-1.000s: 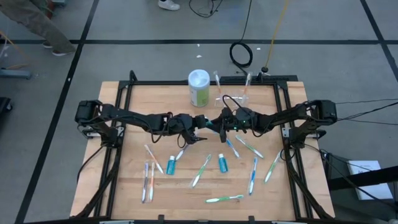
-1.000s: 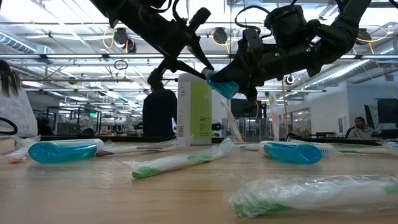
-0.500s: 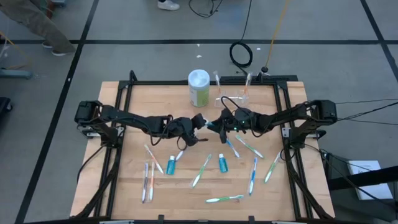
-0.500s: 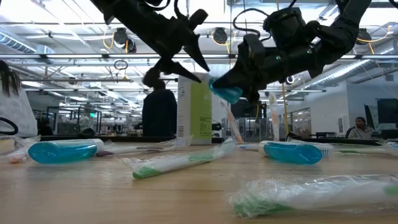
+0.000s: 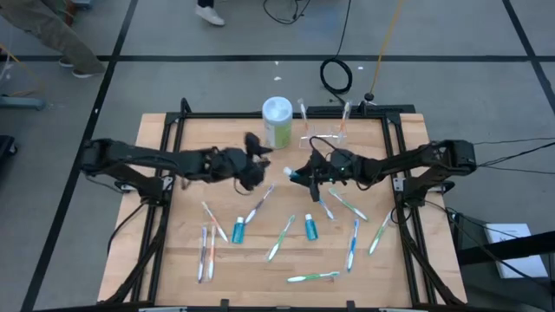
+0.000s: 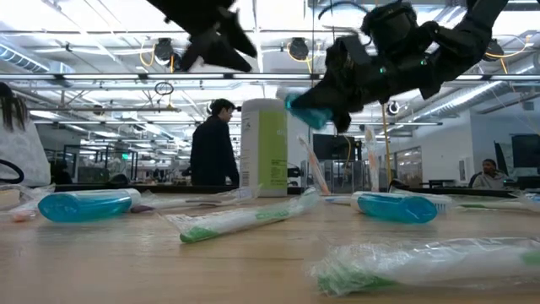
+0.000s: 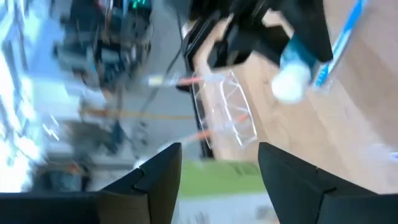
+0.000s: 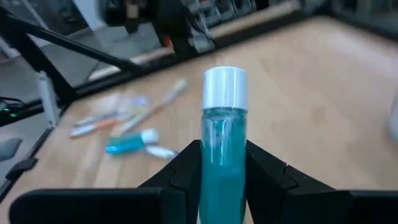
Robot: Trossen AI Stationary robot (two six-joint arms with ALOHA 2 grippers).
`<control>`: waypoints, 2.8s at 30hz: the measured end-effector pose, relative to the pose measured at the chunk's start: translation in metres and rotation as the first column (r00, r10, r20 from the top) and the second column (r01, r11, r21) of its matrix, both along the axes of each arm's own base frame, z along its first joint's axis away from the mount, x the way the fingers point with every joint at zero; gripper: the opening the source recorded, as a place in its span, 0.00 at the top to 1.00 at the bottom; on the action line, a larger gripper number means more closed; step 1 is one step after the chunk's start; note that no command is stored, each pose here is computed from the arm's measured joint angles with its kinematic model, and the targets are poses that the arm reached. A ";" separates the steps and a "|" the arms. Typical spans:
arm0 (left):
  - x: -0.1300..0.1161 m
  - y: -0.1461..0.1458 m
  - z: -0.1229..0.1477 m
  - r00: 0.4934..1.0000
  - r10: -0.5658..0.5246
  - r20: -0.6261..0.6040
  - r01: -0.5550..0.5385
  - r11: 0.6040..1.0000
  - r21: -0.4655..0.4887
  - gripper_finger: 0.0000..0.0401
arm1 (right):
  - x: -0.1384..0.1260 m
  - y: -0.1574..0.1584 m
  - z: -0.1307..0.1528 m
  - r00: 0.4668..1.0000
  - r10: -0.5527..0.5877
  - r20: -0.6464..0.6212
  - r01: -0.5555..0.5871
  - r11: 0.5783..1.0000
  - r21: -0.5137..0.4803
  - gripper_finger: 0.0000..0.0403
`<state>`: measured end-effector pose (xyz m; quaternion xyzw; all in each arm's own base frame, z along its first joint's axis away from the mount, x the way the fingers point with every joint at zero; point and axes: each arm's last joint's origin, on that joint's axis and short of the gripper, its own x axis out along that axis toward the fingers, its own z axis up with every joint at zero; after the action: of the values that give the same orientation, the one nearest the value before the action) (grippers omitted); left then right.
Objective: Pick & Place toothbrushing station
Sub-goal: Put the blue mouthwash into the transparent organizer
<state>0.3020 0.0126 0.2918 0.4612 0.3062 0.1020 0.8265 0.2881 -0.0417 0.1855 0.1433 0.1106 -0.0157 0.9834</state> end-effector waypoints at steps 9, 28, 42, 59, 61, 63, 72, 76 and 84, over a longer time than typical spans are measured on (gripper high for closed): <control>-0.062 0.029 0.037 0.934 0.323 0.153 -0.229 0.870 -0.436 0.53 | -0.027 -0.027 0.045 0.864 -0.486 0.132 0.502 0.811 -0.301 0.79; -0.064 0.046 0.040 0.890 0.412 0.195 -0.279 0.831 -0.482 0.55 | -0.032 -0.097 -0.037 0.568 -0.823 0.026 0.764 0.515 -0.387 0.78; -0.058 0.047 0.035 0.892 0.415 0.179 -0.283 0.822 -0.494 0.55 | -0.033 -0.110 -0.060 0.531 -0.847 -0.014 0.781 0.495 -0.381 0.68; -0.058 0.047 0.035 0.892 0.413 0.183 -0.281 0.824 -0.491 0.55 | -0.034 -0.110 -0.059 0.532 -0.846 -0.014 0.776 0.494 -0.393 0.65; -0.058 0.047 0.035 0.892 0.413 0.183 -0.281 0.825 -0.491 0.55 | -0.033 -0.110 -0.059 0.537 -0.844 -0.008 0.768 0.492 -0.410 0.65; -0.058 0.047 0.035 0.892 0.413 0.183 -0.281 0.825 -0.491 0.55 | -0.034 -0.110 -0.055 0.543 -0.840 -0.002 0.760 0.492 -0.424 0.66; -0.058 0.047 0.035 0.893 0.410 0.183 -0.281 0.827 -0.487 0.55 | -0.040 -0.103 -0.028 0.610 -0.792 -0.029 0.715 0.566 -0.410 0.66; -0.058 0.047 0.035 0.894 0.410 0.182 -0.280 0.827 -0.487 0.55 | -0.050 -0.093 -0.015 0.644 -0.756 -0.119 0.664 0.629 -0.404 0.66; -0.058 0.047 0.035 0.894 0.409 0.182 -0.279 0.827 -0.488 0.55 | -0.074 -0.077 -0.004 0.687 -0.650 -0.324 0.575 0.759 -0.304 0.64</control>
<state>0.2440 0.0601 0.3272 0.1753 0.2805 0.2410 0.9124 0.2139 -0.1186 0.1810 0.0767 0.2580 -0.3839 0.8833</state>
